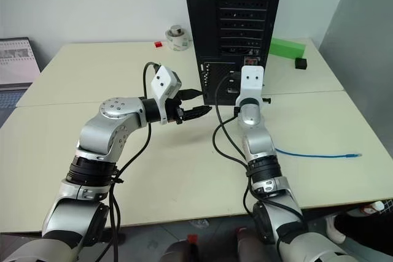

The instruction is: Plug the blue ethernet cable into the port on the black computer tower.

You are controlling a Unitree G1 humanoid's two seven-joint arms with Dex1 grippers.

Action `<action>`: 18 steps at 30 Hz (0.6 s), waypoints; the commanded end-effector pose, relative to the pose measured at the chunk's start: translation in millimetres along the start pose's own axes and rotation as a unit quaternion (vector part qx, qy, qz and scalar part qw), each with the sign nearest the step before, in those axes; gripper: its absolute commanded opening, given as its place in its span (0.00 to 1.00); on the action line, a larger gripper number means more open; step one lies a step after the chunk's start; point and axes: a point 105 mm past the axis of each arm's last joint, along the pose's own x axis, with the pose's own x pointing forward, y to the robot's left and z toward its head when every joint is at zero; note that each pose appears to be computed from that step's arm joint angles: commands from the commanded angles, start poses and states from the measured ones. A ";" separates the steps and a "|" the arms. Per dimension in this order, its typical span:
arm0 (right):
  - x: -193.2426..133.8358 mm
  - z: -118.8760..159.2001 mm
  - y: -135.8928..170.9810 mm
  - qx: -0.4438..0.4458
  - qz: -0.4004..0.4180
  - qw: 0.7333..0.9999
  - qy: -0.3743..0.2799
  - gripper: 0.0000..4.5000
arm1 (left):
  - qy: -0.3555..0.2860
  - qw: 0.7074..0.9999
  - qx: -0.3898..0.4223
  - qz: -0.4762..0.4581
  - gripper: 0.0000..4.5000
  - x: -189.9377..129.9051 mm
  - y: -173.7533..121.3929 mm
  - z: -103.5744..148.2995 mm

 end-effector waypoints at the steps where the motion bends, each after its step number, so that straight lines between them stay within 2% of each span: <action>1: 3.6 32.2 14.9 0.007 0.023 0.998 -0.051 0.00 | -0.022 1.000 0.016 0.003 0.70 -2.8 2.6 17.6; 10: 3.3 25.8 19.7 0.019 0.050 0.997 -0.047 0.00 | -0.020 1.000 0.016 0.010 0.70 -3.0 4.8 14.8; 11: 2.9 24.2 18.9 0.019 0.051 0.997 -0.046 0.15 | -0.020 1.000 0.016 0.012 0.70 -3.2 5.6 14.4; 12: 2.4 22.9 18.3 0.019 0.053 0.997 -0.045 0.16 | -0.019 1.000 0.017 0.013 0.70 -3.3 6.3 14.1; 18: -1.5 17.4 12.8 0.016 0.057 0.998 -0.038 0.47 | -0.014 0.999 0.022 0.026 0.70 -4.1 12.3 10.4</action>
